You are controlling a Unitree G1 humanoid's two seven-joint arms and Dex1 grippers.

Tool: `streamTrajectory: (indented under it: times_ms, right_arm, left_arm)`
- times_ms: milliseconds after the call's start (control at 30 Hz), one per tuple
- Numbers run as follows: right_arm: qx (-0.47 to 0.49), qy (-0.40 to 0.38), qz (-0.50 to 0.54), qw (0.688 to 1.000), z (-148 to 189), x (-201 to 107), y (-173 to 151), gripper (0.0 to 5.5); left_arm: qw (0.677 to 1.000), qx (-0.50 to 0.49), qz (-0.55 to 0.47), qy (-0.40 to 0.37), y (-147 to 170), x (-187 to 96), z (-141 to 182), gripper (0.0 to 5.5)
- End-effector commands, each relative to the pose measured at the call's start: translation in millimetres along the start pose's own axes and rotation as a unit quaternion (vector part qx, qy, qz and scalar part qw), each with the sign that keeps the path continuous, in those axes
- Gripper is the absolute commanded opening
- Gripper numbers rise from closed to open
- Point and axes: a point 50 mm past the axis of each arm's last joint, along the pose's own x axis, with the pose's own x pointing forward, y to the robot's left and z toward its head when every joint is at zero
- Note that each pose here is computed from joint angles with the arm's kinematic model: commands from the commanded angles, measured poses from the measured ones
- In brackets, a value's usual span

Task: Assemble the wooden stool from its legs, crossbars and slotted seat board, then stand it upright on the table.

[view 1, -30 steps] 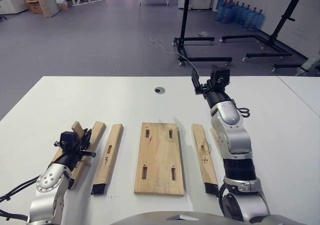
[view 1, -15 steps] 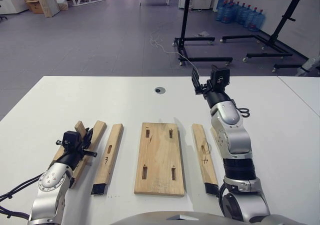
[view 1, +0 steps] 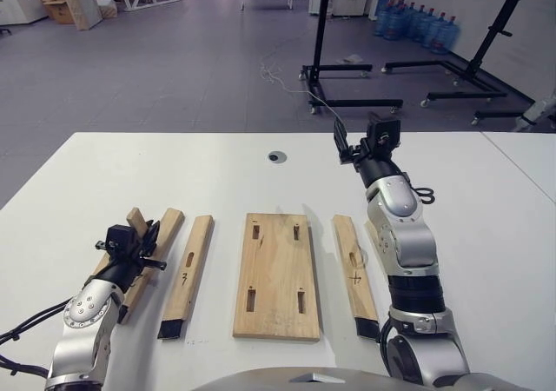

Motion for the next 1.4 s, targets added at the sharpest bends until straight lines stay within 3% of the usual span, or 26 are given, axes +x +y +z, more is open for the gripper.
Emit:
streamTrajectory:
  times_ms: [33,167,367,500,800,900,1200,1400]
  right_arm:
    - [-0.002,-0.021,-0.006,1.000,9.5,5.3,-2.7,3.50]
    - [-0.003,-0.022,-0.005,1.000,9.2,5.7,-1.9,3.50]
    - [-0.005,-0.020,-0.007,1.000,8.2,3.4,-2.5,3.50]
    - [-0.005,-0.019,-0.009,1.000,7.7,1.6,-3.5,3.50]
    - [0.002,-0.008,-0.011,1.000,2.9,-2.1,-1.9,3.50]
    - [0.005,-0.007,-0.014,1.000,2.0,-3.2,-1.0,3.50]
    - [0.008,-0.008,-0.013,1.000,1.5,-3.0,1.8,3.50]
    - [0.014,-0.009,0.000,1.000,1.4,-0.4,9.2,3.50]
  left_arm:
    - [0.997,-0.020,0.037,0.072,6.9,-8.1,-14.1,0.39]
    - [0.999,-0.015,0.030,0.042,1.7,-1.1,9.4,1.19]
    - [0.999,-0.006,0.035,0.026,-2.0,-0.2,24.8,1.92]
    - [0.999,-0.005,0.046,0.000,-0.8,1.5,40.4,1.92]
    - [0.991,0.007,0.031,-0.127,-3.9,12.5,135.4,1.92]
    - [0.990,0.005,0.019,-0.143,-7.3,12.6,153.7,1.92]
    - [0.993,0.014,0.016,-0.120,-5.3,18.6,152.8,1.92]
    - [0.998,0.012,0.008,-0.060,-9.5,30.6,115.1,1.92]
